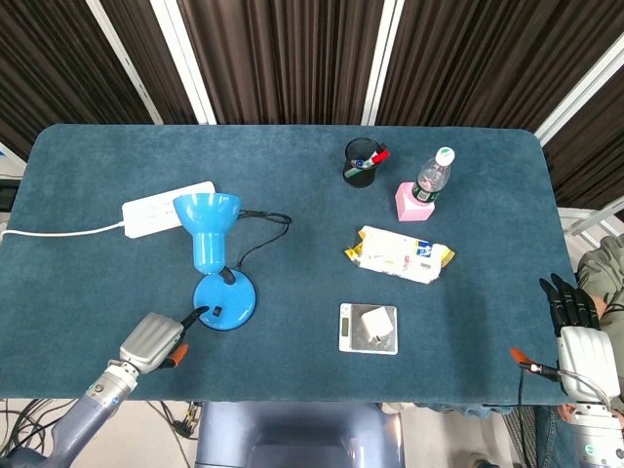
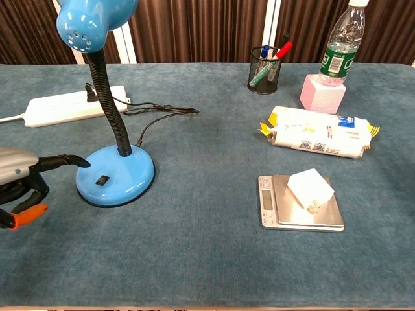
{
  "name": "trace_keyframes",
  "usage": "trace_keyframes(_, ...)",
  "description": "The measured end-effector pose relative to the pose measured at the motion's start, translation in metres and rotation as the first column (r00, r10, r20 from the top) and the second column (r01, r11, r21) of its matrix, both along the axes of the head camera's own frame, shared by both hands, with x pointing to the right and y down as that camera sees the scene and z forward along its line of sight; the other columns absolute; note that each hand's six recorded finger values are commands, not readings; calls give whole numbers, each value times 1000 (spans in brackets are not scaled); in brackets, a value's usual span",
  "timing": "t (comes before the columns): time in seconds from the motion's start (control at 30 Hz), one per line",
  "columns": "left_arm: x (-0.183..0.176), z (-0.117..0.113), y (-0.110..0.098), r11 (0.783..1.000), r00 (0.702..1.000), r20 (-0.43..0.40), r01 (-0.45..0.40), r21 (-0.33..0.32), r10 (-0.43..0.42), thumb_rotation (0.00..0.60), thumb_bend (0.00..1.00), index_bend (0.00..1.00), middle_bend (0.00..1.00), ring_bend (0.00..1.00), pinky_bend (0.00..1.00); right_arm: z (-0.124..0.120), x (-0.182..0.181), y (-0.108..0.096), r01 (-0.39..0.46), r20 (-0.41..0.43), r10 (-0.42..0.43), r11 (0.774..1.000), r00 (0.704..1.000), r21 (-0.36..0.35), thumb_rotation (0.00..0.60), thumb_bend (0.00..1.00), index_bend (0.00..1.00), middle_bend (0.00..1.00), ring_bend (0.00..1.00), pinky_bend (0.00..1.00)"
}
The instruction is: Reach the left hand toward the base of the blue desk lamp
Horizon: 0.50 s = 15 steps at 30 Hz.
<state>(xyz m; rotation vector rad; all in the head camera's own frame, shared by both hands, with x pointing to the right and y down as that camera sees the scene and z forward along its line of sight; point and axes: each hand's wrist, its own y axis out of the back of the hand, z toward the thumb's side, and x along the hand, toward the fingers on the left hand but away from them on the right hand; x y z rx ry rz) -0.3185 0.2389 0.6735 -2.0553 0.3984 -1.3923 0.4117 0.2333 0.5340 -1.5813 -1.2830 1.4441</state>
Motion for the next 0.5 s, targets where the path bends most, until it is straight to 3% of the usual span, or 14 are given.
trace_keyframes(0.5,13,17,1,999,999,30,-28,-17,29,600,514,73,741,804,858,0,0,0,-3,0,3,1000,1000,0,600,110,0,18,37,0)
